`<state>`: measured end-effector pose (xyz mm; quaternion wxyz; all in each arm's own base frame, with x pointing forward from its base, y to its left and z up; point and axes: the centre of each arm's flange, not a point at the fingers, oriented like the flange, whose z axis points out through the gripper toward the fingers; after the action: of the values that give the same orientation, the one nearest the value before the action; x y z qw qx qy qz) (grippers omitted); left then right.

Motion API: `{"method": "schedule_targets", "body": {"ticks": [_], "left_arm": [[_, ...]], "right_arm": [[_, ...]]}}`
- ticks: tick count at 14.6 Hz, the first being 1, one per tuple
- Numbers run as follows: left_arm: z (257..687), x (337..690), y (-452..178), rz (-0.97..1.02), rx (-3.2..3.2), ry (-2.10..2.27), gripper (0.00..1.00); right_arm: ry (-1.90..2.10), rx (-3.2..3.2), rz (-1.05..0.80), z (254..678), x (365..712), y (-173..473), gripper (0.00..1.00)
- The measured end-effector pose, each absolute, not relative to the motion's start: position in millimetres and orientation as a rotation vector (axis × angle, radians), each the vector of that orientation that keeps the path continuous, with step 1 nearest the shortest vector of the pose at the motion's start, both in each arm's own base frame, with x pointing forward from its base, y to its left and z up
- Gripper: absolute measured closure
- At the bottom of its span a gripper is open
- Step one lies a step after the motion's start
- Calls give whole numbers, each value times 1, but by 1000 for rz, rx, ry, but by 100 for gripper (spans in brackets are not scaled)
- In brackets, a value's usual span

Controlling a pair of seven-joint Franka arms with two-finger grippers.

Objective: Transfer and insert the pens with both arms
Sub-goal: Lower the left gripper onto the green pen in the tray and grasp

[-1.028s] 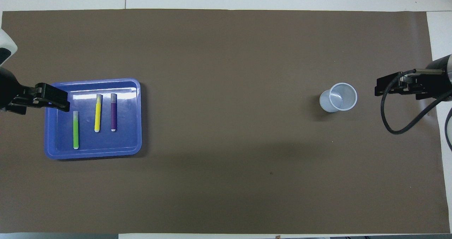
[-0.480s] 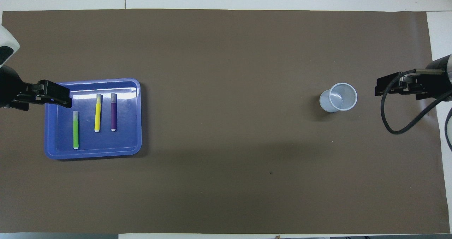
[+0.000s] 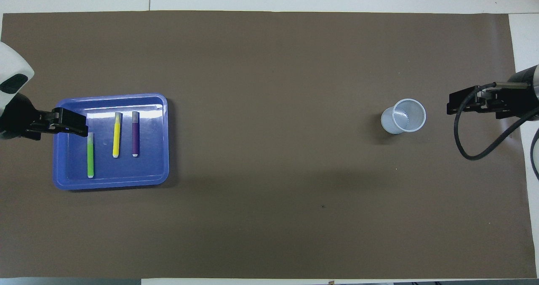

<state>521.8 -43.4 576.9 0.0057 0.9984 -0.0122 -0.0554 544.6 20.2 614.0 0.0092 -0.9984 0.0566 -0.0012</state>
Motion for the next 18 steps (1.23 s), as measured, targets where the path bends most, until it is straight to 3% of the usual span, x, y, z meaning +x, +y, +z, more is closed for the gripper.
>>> {"method": "schedule_targets", "body": {"ticks": [6,10,13,18], "left_arm": [[439,523,50,-215,3096,-69,0],[351,542,72,-208,3085,-89,0],[323,547,72,-213,3076,-154,2],[315,549,72,-198,3075,-187,7]], "right_arm": [[177,-3118,-4,614,545,20,0],[177,-3118,-4,614,545,20,0],[177,-3118,-4,614,545,20,0],[177,-3118,-4,614,545,20,0]]}}
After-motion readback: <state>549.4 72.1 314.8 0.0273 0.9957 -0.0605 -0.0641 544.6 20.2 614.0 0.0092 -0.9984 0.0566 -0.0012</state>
